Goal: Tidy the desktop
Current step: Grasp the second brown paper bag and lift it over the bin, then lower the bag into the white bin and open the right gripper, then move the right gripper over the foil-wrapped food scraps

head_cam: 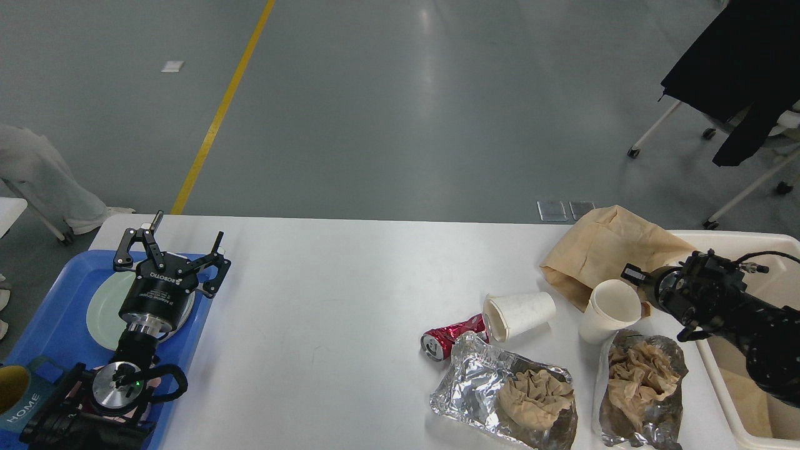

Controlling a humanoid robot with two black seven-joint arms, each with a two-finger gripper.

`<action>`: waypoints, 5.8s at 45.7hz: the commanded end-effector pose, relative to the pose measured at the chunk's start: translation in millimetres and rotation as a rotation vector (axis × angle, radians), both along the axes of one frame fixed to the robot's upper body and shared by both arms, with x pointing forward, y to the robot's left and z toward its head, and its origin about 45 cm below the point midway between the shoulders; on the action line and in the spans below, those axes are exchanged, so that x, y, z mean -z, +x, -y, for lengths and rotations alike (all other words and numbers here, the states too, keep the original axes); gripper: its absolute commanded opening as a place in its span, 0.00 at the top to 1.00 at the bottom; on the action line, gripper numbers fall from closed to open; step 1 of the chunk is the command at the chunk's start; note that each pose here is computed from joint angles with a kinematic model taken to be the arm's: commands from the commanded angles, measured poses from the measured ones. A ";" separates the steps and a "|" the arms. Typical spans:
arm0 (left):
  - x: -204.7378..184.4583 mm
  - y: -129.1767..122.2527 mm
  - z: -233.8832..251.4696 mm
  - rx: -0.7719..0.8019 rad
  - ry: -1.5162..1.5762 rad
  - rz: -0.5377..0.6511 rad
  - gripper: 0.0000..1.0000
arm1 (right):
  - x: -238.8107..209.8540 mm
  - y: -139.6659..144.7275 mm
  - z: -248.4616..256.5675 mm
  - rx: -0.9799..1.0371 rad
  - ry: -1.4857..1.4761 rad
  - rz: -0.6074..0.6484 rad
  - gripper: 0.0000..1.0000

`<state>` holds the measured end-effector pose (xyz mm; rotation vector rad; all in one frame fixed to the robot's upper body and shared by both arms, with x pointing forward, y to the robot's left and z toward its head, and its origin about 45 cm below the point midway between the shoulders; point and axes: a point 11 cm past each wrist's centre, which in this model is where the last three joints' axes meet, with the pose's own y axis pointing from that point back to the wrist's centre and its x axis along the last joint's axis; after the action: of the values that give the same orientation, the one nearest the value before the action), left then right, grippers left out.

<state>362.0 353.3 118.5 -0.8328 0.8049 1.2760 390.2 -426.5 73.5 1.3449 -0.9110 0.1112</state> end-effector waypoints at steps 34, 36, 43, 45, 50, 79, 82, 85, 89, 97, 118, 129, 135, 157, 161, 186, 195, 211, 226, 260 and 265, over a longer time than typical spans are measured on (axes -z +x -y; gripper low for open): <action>0.1 0.0 0.2 0.001 0.000 -0.001 0.03 | -150.9 21.8 13.4 -0.013 0.026 -0.200 1.00; 0.1 0.0 0.2 0.001 0.000 -0.001 0.03 | -163.5 16.5 13.3 -0.026 0.012 -0.238 1.00; 0.1 0.0 0.2 0.001 0.000 -0.001 0.03 | -217.9 -9.8 20.3 -0.034 -0.034 -0.322 1.00; 0.1 0.0 0.2 0.001 0.000 -0.001 0.03 | -231.2 -19.8 25.4 -0.023 -0.043 -0.332 1.00; 0.0 0.0 0.0 0.000 0.000 0.000 0.03 | -250.4 -51.5 36.6 0.017 -0.032 -0.367 1.00; 0.0 0.0 0.0 0.000 0.000 0.000 0.03 | -229.0 -102.5 145.7 0.183 -0.145 -0.334 1.00; 0.0 0.0 0.0 0.000 0.000 0.000 0.03 | -208.3 -108.4 165.0 0.220 -0.162 -0.345 1.00; 0.0 0.0 0.0 0.000 0.000 0.000 0.03 | -185.7 -108.0 176.7 0.238 -0.172 -0.340 1.00; 0.0 0.0 0.0 0.000 0.000 0.000 0.03 | -153.4 -110.5 193.1 0.270 -0.194 -0.331 1.00; 0.0 0.0 0.0 0.000 0.000 0.000 0.03 | -78.2 -124.2 205.3 0.293 -0.266 -0.327 1.00; 0.0 0.0 0.0 0.000 0.000 0.000 0.03 | 44.0 -149.4 136.5 0.166 -0.365 -0.246 1.00; 0.1 0.0 0.2 0.001 0.000 -0.001 0.03 | 55.9 -156.3 127.1 0.153 -0.362 -0.243 1.00; 0.1 0.0 0.2 0.001 0.000 -0.001 0.03 | 54.6 -154.6 127.9 0.149 -0.367 -0.225 0.43; 0.0 0.0 0.0 0.000 0.000 0.000 0.03 | 40.0 -142.7 137.4 0.164 -0.391 -0.162 0.00; 0.0 0.0 0.0 0.000 0.000 0.000 0.03 | 31.2 -139.0 145.4 0.178 -0.400 -0.148 0.00; 0.1 0.0 0.2 0.001 0.000 -0.001 0.03 | -63.3 -85.7 145.4 0.180 -0.315 -0.351 0.00; 0.1 0.0 0.2 0.001 0.000 -0.001 0.03 | -141.2 -45.4 92.3 0.004 -0.322 -0.464 0.00; 0.0 0.0 0.0 0.000 0.000 0.000 0.03 | -264.2 -37.1 -71.2 -0.353 -0.249 -0.651 0.00; 0.0 0.0 0.0 0.000 0.000 0.000 0.03 | -307.4 -72.1 -172.7 -0.550 -0.165 -0.579 0.00; 0.1 0.0 0.2 0.001 0.000 -0.001 0.03 | -198.7 -72.7 -298.0 -0.874 -0.011 -0.571 0.00; 0.1 0.0 0.2 0.001 0.000 -0.001 0.03 | -178.3 -71.0 -315.0 -0.922 0.026 -0.557 0.00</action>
<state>361.9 353.1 118.4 -0.8316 0.8058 1.2753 318.6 -130.2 272.4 1.5623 0.1873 0.3770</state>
